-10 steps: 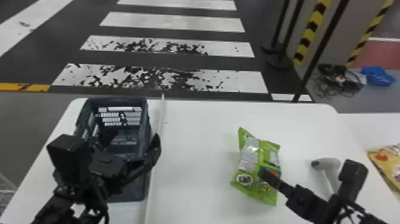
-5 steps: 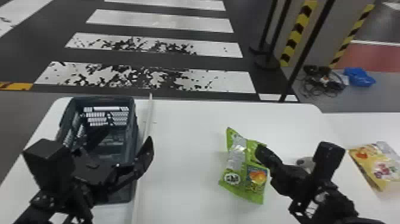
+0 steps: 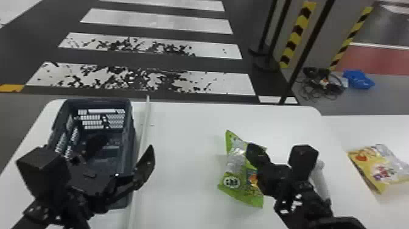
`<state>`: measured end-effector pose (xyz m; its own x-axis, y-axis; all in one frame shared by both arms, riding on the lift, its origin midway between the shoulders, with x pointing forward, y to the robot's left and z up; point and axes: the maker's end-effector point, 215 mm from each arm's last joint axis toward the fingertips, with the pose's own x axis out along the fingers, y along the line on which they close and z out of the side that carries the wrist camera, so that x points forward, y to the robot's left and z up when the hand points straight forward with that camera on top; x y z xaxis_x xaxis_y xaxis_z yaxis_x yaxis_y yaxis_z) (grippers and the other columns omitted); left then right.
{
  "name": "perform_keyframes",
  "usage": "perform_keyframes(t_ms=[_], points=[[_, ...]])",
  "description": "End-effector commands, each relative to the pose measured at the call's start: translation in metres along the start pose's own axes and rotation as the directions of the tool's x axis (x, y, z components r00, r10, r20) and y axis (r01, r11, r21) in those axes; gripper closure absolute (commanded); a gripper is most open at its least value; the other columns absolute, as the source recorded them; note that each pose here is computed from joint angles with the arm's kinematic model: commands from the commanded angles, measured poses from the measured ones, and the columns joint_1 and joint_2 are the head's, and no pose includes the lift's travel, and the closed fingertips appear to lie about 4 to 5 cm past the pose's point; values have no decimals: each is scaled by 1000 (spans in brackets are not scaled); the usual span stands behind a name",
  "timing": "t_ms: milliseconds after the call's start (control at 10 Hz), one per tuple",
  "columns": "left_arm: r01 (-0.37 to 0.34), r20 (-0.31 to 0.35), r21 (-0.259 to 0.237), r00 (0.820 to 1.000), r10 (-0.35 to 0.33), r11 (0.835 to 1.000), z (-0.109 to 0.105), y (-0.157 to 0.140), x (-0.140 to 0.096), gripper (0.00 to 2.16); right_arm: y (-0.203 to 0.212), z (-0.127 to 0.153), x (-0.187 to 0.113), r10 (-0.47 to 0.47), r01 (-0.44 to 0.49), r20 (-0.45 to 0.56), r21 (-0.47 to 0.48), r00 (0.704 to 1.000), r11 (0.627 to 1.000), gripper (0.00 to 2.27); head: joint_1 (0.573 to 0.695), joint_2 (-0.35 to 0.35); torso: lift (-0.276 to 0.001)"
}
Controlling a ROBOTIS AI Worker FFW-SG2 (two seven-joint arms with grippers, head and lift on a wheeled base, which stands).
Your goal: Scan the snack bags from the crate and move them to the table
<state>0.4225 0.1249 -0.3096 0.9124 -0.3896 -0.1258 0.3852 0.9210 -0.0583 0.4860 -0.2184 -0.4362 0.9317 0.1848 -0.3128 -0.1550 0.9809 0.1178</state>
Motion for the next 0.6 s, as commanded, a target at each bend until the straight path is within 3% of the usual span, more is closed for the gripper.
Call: perform_keyframes(t_ms=[0,500], points=[[4,5,-2,1000,-4,1000,2,-2,-1,26,16,-2,8,17,-16,19,-70,1000,997,2243,695,-122,-95],[13,37,8,999,-14,1000,18,-2,-6,26,27,-2,5,3,26,140,-203,990,979,2243,695,-79,-95]])
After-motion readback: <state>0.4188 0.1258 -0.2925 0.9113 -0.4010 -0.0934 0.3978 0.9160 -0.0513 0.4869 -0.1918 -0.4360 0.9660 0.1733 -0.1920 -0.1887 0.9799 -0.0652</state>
